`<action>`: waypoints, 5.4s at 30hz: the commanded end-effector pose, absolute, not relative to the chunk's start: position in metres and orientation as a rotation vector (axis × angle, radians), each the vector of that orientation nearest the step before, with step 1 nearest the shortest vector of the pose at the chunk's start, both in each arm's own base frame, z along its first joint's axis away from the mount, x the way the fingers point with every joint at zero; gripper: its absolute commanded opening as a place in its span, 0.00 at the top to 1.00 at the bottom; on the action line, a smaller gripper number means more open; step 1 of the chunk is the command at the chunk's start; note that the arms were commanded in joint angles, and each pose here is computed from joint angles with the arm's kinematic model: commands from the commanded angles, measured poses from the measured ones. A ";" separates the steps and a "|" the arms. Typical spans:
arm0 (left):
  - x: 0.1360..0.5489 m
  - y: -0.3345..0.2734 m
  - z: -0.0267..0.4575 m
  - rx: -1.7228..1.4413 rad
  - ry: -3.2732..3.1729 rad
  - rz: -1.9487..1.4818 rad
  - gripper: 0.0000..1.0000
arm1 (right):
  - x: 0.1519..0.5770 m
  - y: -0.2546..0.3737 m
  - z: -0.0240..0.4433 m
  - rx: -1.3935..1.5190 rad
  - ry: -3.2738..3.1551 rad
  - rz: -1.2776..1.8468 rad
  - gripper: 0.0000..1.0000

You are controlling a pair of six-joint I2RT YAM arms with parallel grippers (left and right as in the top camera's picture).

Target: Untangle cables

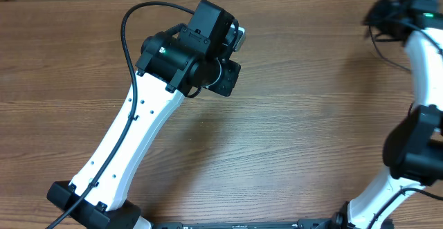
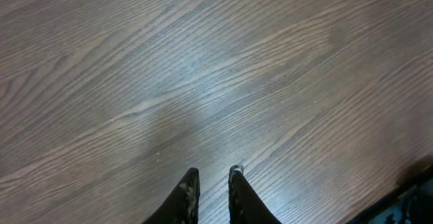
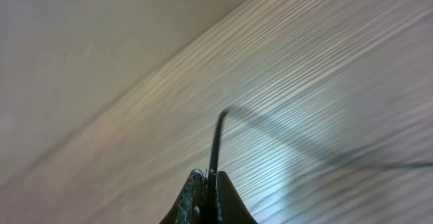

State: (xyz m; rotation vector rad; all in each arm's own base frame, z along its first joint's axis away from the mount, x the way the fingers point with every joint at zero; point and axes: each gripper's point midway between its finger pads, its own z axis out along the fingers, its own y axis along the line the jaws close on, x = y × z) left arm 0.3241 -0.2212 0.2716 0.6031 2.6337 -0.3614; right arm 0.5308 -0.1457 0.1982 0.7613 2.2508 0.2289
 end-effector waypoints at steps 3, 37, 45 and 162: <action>0.315 -0.224 0.283 0.604 2.609 -0.405 0.81 | 0.491 -0.256 0.221 0.911 2.125 0.056 0.96; 0.315 -0.183 0.370 0.397 2.315 -0.282 0.84 | 0.436 -0.252 0.339 0.468 1.958 0.338 0.00; 0.259 -0.090 0.451 0.163 2.054 -0.081 0.71 | 0.412 -0.108 0.447 0.127 1.844 0.376 0.00; 0.221 0.062 0.247 -0.501 1.344 0.130 0.00 | 0.229 0.013 0.396 0.147 2.253 0.153 0.00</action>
